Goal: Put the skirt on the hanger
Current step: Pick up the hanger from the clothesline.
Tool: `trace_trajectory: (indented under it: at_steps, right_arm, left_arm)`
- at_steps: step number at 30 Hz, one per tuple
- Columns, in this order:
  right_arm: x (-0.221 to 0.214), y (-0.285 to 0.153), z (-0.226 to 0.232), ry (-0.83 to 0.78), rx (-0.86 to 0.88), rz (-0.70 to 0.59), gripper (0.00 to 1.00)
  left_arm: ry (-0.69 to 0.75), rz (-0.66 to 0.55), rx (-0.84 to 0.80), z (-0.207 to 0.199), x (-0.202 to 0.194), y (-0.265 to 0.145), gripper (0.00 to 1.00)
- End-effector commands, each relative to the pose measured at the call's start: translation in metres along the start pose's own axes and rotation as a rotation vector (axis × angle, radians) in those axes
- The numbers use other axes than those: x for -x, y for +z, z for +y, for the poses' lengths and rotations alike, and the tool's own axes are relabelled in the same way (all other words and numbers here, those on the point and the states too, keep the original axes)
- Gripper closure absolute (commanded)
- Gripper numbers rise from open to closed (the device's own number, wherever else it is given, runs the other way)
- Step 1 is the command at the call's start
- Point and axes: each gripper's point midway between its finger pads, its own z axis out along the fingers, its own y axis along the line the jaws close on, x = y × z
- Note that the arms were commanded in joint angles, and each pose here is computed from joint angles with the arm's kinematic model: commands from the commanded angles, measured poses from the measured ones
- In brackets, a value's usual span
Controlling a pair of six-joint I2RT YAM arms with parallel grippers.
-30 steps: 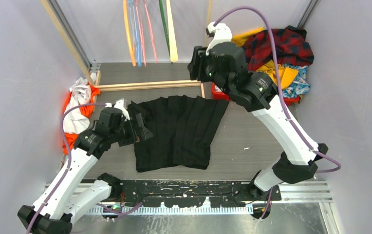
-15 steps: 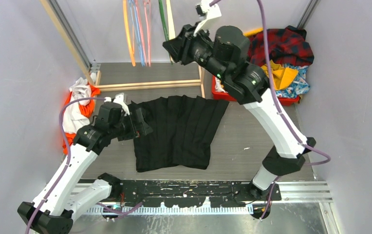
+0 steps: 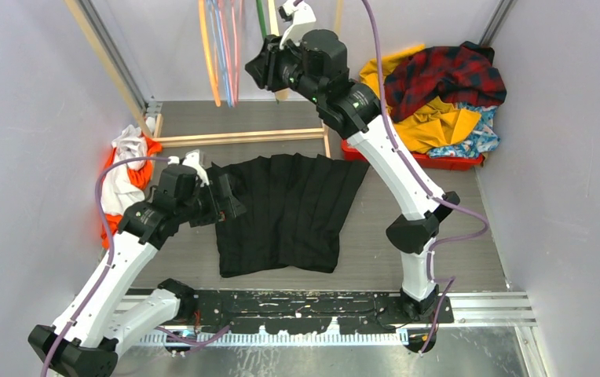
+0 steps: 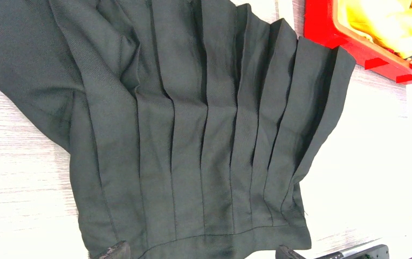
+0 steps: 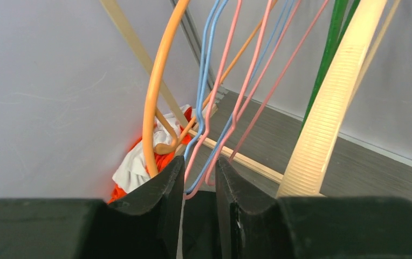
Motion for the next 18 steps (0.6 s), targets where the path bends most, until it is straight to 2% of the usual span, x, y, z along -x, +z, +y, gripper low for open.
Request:
trace_trajectory:
  at_steps: [1, 4, 8, 13, 18]
  right_arm:
    - [0.05, -0.021, 0.04, 0.038, 0.172, -0.123, 0.67]
    - [0.046, -0.02, 0.043, 0.056, 0.173, -0.117, 0.67]
    - [0.036, -0.029, 0.034, 0.067, 0.125, -0.074, 0.68]
    - [0.027, -0.071, 0.022, 0.067, 0.073, -0.044, 0.69]
    - [0.032, -0.119, 0.004, 0.03, -0.011, -0.07, 0.69]
  left_arm:
    - [0.022, -0.071, -0.02, -0.006, 0.019, -0.002, 0.01]
    - [0.01, -0.14, -0.044, -0.015, 0.042, -0.011, 0.01]
    - [0.044, -0.289, -0.056, -0.044, 0.1, -0.056, 0.01]
    - [0.087, -0.517, -0.083, -0.08, 0.172, -0.12, 0.01]
    - [0.121, -0.58, -0.052, -0.097, 0.216, -0.128, 0.01]
